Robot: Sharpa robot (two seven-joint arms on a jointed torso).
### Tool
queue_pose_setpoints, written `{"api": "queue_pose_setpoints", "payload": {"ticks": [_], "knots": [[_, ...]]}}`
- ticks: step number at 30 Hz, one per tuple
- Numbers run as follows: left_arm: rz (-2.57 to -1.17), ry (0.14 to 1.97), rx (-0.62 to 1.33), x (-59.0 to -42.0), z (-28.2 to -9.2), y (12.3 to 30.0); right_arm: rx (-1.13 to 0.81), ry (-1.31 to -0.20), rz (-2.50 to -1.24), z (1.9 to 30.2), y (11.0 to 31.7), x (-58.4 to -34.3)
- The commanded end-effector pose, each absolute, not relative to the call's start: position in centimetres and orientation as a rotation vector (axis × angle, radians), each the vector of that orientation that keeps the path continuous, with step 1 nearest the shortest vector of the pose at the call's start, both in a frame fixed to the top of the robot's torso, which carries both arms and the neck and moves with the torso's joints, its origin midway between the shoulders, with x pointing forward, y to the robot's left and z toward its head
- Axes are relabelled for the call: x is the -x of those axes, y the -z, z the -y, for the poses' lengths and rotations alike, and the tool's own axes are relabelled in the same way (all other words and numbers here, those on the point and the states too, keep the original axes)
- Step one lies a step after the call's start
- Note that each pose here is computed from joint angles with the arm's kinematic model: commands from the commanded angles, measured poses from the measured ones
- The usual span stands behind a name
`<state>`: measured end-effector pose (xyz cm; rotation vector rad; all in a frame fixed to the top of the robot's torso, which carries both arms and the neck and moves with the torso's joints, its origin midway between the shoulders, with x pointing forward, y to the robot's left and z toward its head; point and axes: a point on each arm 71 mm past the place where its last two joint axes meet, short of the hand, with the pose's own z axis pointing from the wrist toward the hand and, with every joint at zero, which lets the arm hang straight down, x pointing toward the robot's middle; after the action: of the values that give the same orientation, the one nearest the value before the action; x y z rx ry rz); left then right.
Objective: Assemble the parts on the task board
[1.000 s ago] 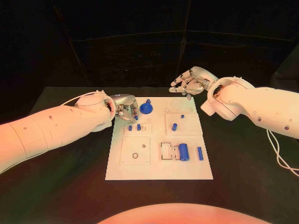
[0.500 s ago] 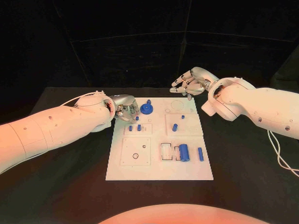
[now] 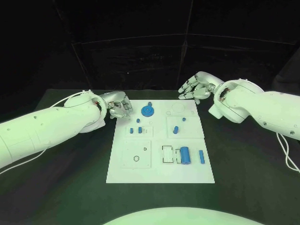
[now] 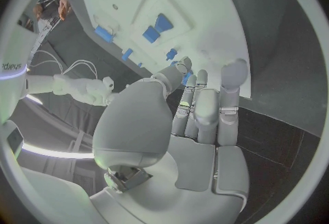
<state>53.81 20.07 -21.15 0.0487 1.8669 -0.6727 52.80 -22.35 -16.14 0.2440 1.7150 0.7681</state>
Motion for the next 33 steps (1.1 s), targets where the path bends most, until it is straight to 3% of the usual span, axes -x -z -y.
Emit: {"api": "queue_pose_setpoints", "payload": {"ticks": [1, 5, 11, 19, 33], "knots": [[-1.727, 1.02, 0.337, -53.9, -20.9, 19.6, -0.027, -0.67, -1.722, 22.4, 16.4, -52.5], [-1.592, 1.278, 0.637, -53.8, -22.0, 18.7, 0.106, -0.611, -1.696, 22.4, 17.1, -51.8], [-1.443, 1.502, 0.893, -53.4, -23.2, 18.0, 0.251, -0.527, -1.69, 22.2, 18.8, -50.8], [-1.355, 1.58, 0.951, -52.6, -23.9, 17.5, 0.342, -0.471, -1.715, 21.8, 20.7, -49.9], [-1.341, 1.6, 0.956, -52.1, -23.8, 17.4, 0.368, -0.467, -1.77, 20.8, 22.5, -49.5]]}}
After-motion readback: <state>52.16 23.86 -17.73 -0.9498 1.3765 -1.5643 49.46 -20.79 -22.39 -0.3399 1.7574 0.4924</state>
